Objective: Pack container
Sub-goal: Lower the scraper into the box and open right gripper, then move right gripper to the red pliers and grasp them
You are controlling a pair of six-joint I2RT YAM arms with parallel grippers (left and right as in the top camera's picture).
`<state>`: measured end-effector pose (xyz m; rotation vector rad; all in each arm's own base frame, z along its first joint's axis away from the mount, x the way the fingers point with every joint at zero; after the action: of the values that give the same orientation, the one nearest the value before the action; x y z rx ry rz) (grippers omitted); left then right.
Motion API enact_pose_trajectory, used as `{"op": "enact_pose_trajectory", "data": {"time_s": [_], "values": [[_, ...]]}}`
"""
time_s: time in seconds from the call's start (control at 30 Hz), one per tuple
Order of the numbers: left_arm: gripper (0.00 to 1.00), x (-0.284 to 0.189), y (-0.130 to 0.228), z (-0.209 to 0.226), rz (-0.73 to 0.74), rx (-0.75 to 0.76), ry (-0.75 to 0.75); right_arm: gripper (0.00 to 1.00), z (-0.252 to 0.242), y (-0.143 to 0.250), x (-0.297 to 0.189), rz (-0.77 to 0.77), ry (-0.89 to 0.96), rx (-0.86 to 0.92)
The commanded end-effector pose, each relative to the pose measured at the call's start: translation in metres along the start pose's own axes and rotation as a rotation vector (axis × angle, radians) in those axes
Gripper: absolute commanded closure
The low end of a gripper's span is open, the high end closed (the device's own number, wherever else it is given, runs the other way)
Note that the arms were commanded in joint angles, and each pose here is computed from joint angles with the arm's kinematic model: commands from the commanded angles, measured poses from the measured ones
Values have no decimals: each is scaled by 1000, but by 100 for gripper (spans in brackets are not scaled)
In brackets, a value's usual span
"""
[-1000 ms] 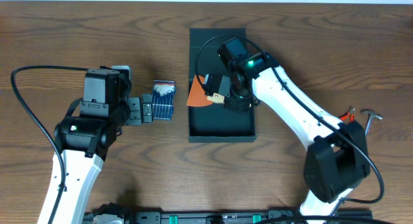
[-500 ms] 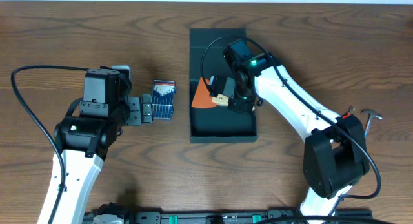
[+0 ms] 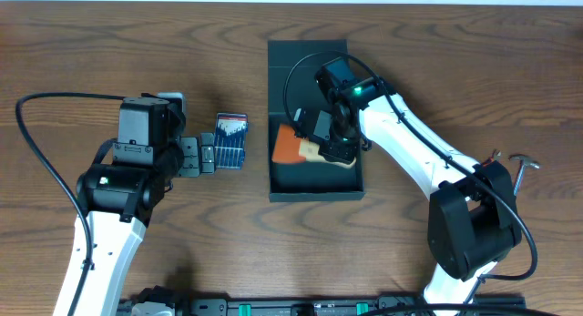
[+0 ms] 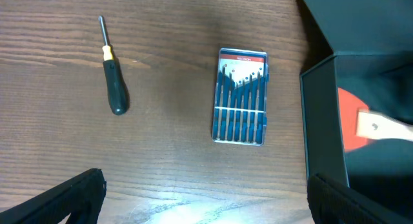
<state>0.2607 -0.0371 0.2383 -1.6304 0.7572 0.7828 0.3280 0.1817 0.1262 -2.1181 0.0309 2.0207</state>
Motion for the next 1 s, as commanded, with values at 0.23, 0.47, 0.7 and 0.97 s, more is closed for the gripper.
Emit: {"op": "enact_pose_trajectory", "data": {"time_s": [0.23,0.47,0.7,0.97], "values": [[2,-4,-7,1,-22,12,-12,47,-2,-1,-2,-26,2,42],[2,-4,-7,1,-22,13,-12,42,-33,-15,-64,-136,186,324],[2,-4,-7,1,-21,12,-12,36,-65,68,-183,-214,439,1033],[2,-4,-6,1,-18,12,-13,30,-23,235,-216,-10,499,1940]]}}
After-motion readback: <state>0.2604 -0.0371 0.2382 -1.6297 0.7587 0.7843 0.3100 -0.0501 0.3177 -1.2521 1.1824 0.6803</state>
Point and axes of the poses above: each gripper's point midway between its finger pads, its own x axis out along the fingers, its own z axis along the line the jaws close on, y = z × x, the point moved 6 cm from there along -x, back along the fingers, and after that the axes turned 9 degrees about -x, right-handed, at the moved point
